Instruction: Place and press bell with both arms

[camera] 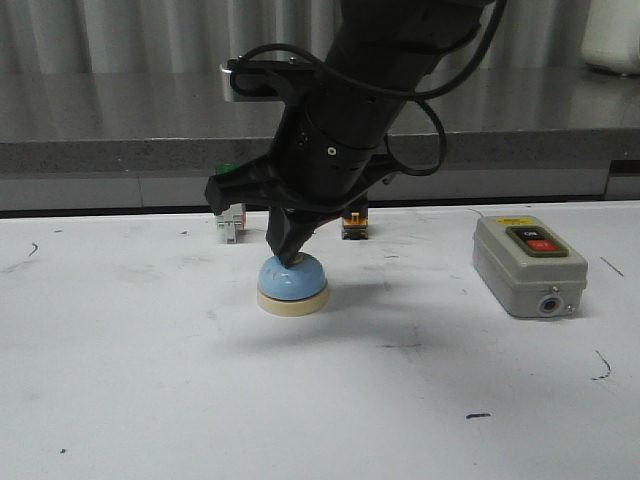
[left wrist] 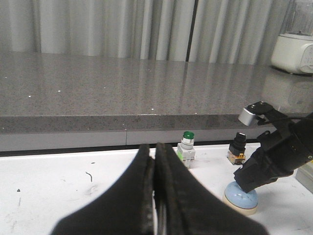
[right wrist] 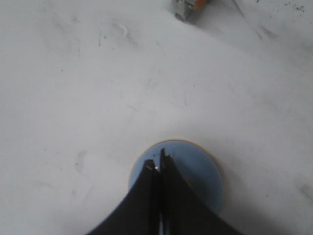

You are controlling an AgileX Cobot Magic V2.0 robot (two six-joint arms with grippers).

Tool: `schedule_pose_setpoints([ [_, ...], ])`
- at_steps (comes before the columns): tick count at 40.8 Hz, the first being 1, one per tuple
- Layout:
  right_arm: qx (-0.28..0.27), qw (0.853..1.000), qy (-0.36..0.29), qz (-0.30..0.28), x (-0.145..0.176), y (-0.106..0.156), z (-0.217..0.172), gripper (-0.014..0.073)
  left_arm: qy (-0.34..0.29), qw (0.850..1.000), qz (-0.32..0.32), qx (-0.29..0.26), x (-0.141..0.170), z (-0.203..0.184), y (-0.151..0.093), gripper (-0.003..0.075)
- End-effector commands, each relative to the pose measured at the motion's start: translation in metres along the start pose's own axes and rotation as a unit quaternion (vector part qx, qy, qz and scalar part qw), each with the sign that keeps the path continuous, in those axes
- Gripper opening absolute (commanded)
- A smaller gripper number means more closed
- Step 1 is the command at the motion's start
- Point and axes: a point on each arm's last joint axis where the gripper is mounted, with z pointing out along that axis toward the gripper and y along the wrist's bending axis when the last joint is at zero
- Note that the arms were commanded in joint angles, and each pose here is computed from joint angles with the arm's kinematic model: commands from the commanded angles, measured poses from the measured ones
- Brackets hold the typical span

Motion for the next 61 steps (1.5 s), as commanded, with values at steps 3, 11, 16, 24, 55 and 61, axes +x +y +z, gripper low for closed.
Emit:
schedule_pose_setpoints([
  [3,-0.005,0.997,-0.078,-0.004,-0.03,0.004,-0.038,-0.0066,-0.048,0.999,-0.01,0.004,-0.014,-0.003,-0.002,-0.002],
  [11,-0.008,0.992,-0.129,-0.004,-0.047,0.006,-0.083,-0.0066,-0.048,0.999,-0.01,0.004,-0.014,-0.003,-0.002,-0.002],
  [16,-0.002,0.99,-0.144,0.007,-0.05,-0.004,-0.107,-0.0066,-0.048,0.999,-0.01,0.004,-0.014,-0.003,-0.002,-0.002],
  [24,0.035,0.986,-0.159,0.043,-0.027,-0.041,-0.152,-0.0066,-0.048,0.999,-0.01,0.004,-0.014,-0.003,-0.002,-0.002],
  [55,0.155,0.93,-0.315,0.105,0.202,-0.058,-0.274,-0.0066,-0.048,0.999,-0.01,0.004,-0.014,-0.003,-0.002,-0.002],
  [61,0.157,0.907,-0.381,0.089,0.223,-0.048,-0.288,-0.0066,-0.048,0.999,-0.01,0.004,-0.014,-0.003,-0.002,-0.002],
])
